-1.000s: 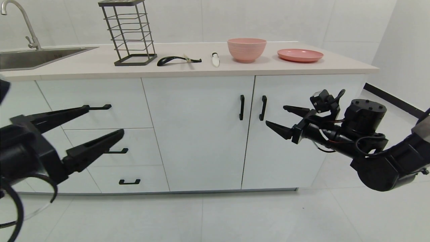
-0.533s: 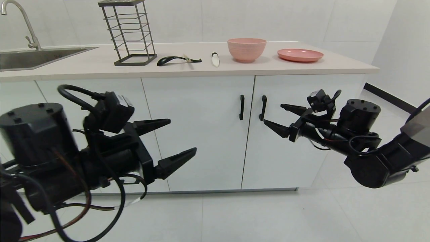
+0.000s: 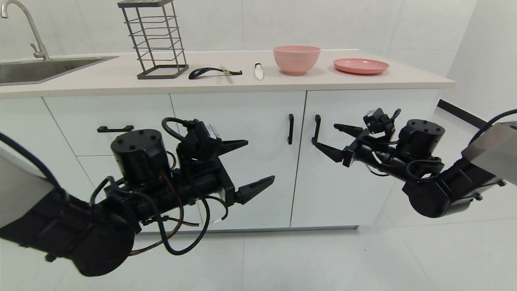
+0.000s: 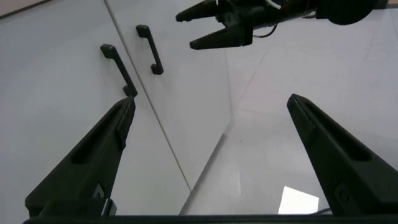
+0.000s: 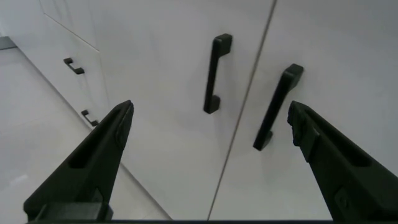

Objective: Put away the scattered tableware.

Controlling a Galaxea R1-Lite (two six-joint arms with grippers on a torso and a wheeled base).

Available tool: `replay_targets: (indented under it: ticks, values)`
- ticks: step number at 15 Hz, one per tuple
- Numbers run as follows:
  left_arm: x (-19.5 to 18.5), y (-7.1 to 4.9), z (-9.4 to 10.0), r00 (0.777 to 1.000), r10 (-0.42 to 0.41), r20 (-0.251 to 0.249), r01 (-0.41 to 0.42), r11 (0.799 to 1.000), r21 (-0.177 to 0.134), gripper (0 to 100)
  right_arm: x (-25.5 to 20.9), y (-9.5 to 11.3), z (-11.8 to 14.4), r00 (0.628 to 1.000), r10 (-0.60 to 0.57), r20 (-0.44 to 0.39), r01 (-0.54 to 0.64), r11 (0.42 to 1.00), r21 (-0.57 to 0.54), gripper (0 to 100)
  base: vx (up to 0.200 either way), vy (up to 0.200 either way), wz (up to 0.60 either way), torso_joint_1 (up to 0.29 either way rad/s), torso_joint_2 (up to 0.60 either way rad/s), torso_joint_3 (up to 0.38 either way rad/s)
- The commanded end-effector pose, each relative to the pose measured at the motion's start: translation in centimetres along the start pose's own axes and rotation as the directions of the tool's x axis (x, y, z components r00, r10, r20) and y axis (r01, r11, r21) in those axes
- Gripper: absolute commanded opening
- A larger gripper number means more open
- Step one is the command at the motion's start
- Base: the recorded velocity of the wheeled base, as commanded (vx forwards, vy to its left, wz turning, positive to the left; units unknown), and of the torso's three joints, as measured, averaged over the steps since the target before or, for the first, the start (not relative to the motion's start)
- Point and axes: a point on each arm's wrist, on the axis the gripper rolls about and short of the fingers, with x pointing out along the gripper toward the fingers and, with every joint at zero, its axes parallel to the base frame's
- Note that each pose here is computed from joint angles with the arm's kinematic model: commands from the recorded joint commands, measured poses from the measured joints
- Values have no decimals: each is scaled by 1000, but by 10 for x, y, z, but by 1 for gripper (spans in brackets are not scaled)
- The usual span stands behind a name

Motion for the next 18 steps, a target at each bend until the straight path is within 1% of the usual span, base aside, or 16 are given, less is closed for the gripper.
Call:
replay_targets:
  ticks: [1,3,4,6,8,14,16,18]
  values:
    - [30,10,-18,1000,-14,-8,14,1000,-3,100,17,-19,-24,1000,-1,-3,1,1000,3,100,0,0,0,0,0,0]
    - [47,15,-27,1000,-20,-1,20,1000,0,100,30,-28,-40,1000,12,4,-12,1000,2,100,0,0,0,0,0,0]
    - [53,17,-30,999,-37,3,37,999,0,100,35,-30,-48,1000,12,3,-12,1000,3,100,0,0,0,0,0,0]
    - [62,19,-33,998,-58,20,58,998,7,100,45,-33,-62,1000,19,0,-19,1000,6,100,0,0,0,0,0,0]
    - [71,19,-30,997,-66,42,65,998,13,100,51,-35,-71,1000,29,4,-29,1000,5,100,0,0,0,0,0,0]
    - [96,32,-32,994,-67,90,64,997,41,100,67,-39,-70,996,68,52,-67,997,-30,100,0,0,0,0,0,0]
    - [98,33,-33,994,-67,91,64,997,40,100,74,-37,-70,995,80,67,-77,996,-39,100,0,0,0,0,0,0]
    - [99,33,-34,994,-69,90,65,997,40,100,80,-36,-75,993,94,75,-93,995,-21,100,0,0,0,0,0,0]
